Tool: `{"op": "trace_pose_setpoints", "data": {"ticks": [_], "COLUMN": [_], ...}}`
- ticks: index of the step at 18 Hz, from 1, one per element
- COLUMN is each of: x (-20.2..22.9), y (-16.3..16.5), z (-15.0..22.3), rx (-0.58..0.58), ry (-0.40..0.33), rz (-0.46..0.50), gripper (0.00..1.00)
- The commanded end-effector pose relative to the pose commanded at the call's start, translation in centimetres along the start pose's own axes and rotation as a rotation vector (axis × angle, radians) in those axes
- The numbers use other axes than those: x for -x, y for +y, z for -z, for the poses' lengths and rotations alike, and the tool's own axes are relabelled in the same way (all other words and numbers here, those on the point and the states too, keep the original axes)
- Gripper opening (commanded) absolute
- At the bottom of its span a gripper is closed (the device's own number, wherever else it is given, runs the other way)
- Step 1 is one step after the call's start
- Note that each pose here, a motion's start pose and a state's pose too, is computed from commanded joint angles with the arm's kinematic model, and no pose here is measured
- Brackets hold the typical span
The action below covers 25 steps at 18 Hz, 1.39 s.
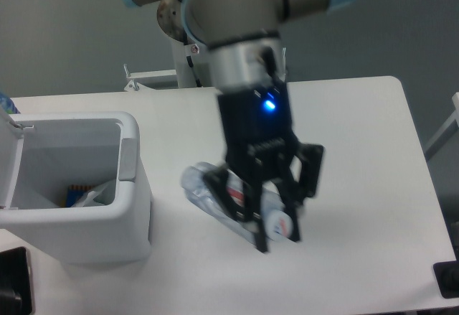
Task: Place the trash in the trash can
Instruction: 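Lift the bottle and carry it over the trash bin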
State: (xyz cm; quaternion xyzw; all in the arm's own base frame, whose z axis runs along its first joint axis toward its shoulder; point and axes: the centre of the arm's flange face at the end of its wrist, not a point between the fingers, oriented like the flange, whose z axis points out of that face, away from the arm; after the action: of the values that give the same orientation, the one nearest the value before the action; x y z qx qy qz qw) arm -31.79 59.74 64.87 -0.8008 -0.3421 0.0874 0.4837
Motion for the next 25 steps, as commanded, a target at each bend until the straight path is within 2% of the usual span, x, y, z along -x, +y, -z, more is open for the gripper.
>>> {"op": "trace_pose_setpoints", "data": {"ticks": [4,7,12,17,21,25], "x": [-4.1,-8.6,-12.9,-14.1,-15.0,-14.9], "y": [1.8,4.7,9.4,12.5,15.8,16.5], "z": [1.6,1.6,0.8,-0.6,-1.9,-2.0], "rx": [0.019,0.062,0.143,0.203,0.267,0.280], "ry": [0.049,0.109,0.162,0.172,0.180,0.176], "rz": [-0.034,-0.072,-0.110,-0.129,-0.146,-0.149], "gripper": [0.26,0.26,0.26,0.27,0.33,0.33]}}
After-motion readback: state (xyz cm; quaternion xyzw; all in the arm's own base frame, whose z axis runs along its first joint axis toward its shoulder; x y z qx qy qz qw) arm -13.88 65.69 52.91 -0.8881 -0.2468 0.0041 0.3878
